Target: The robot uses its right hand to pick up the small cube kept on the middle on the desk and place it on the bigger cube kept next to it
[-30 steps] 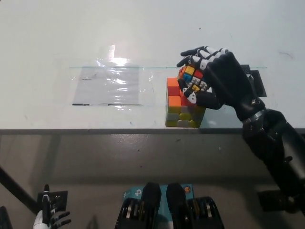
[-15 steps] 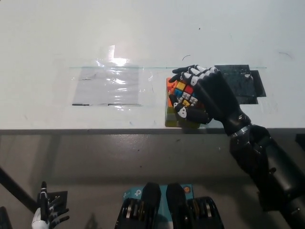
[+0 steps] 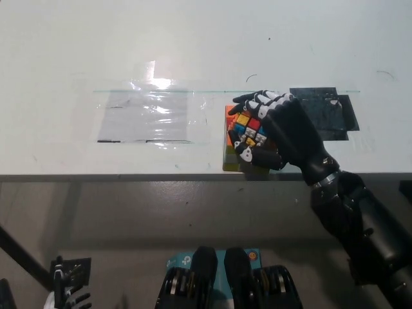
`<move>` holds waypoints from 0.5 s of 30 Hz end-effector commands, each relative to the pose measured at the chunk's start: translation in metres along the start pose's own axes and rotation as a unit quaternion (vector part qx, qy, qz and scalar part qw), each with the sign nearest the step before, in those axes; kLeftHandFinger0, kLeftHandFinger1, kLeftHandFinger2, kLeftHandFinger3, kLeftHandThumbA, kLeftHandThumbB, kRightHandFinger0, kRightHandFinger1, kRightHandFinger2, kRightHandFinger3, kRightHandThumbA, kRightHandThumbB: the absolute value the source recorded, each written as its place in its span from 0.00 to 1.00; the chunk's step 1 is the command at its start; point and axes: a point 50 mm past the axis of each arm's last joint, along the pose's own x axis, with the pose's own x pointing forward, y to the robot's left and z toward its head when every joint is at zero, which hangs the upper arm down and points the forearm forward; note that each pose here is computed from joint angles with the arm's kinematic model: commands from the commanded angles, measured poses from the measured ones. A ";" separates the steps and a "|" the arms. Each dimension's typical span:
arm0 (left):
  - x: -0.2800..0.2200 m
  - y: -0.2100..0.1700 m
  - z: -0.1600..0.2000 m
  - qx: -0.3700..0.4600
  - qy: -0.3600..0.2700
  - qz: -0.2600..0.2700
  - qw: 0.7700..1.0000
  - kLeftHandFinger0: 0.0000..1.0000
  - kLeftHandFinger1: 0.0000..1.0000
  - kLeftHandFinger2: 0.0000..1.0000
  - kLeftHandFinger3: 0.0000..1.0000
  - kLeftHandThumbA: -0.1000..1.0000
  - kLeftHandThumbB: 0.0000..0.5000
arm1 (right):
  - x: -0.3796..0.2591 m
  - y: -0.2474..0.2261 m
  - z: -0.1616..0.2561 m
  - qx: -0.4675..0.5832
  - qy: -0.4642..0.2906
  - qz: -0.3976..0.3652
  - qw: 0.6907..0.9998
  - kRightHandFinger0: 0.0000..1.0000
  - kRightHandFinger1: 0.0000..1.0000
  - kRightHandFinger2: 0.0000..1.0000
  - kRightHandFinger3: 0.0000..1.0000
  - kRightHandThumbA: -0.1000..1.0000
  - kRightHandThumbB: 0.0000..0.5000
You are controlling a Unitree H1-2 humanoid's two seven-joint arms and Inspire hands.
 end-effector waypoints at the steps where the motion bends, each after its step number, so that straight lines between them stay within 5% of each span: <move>1: 0.002 0.003 0.012 -0.004 -0.019 -0.009 1.000 0.71 0.73 0.84 0.97 1.00 0.40 | 0.007 -0.013 -0.004 -0.003 0.014 0.001 1.000 0.04 0.10 0.48 0.77 0.00 0.00; 2: 0.003 0.003 0.012 -0.009 -0.020 -0.010 1.000 0.70 0.73 0.84 0.97 1.00 0.40 | 0.007 -0.013 -0.004 -0.009 0.019 0.008 1.000 0.03 0.12 0.47 0.83 0.00 0.00; 3: 0.003 0.004 0.012 -0.003 -0.019 -0.007 1.000 0.69 0.71 0.82 0.97 1.00 0.37 | 0.007 -0.013 -0.004 -0.035 0.033 0.031 0.998 0.48 0.64 0.88 1.00 0.17 0.00; 4: 0.002 0.004 0.010 -0.006 -0.015 -0.001 1.000 0.68 0.68 0.80 0.96 1.00 0.38 | 0.005 -0.011 -0.004 -0.072 0.034 0.041 0.996 0.87 1.00 1.00 1.00 0.49 0.14; 5: 0.002 0.004 0.010 -0.006 -0.014 -0.001 1.000 0.67 0.68 0.79 0.96 1.00 0.38 | 0.005 -0.011 -0.004 -0.073 0.035 0.042 0.996 0.88 1.00 1.00 1.00 0.59 0.12; 6: 0.000 0.004 0.008 -0.007 -0.014 0.002 1.000 0.69 0.69 0.81 0.96 1.00 0.37 | 0.002 -0.011 -0.003 -0.077 0.042 0.045 0.995 1.00 1.00 1.00 1.00 0.63 0.22; 7: 0.000 0.003 0.008 -0.003 -0.015 0.006 1.000 0.66 0.67 0.79 0.95 1.00 0.37 | 0.002 -0.011 -0.003 -0.084 0.045 0.045 0.994 1.00 1.00 1.00 1.00 0.68 0.34; 10: -0.002 0.001 0.003 0.003 -0.016 0.016 1.000 0.63 0.64 0.76 0.89 1.00 0.40 | 0.003 -0.011 0.000 -0.104 0.050 0.036 0.993 1.00 1.00 1.00 1.00 0.72 0.50; 15: -0.003 0.000 0.003 -0.011 -0.013 0.023 1.000 0.59 0.60 0.73 0.83 1.00 0.45 | 0.007 -0.015 0.004 -0.129 0.053 0.034 0.990 1.00 1.00 1.00 1.00 0.79 0.56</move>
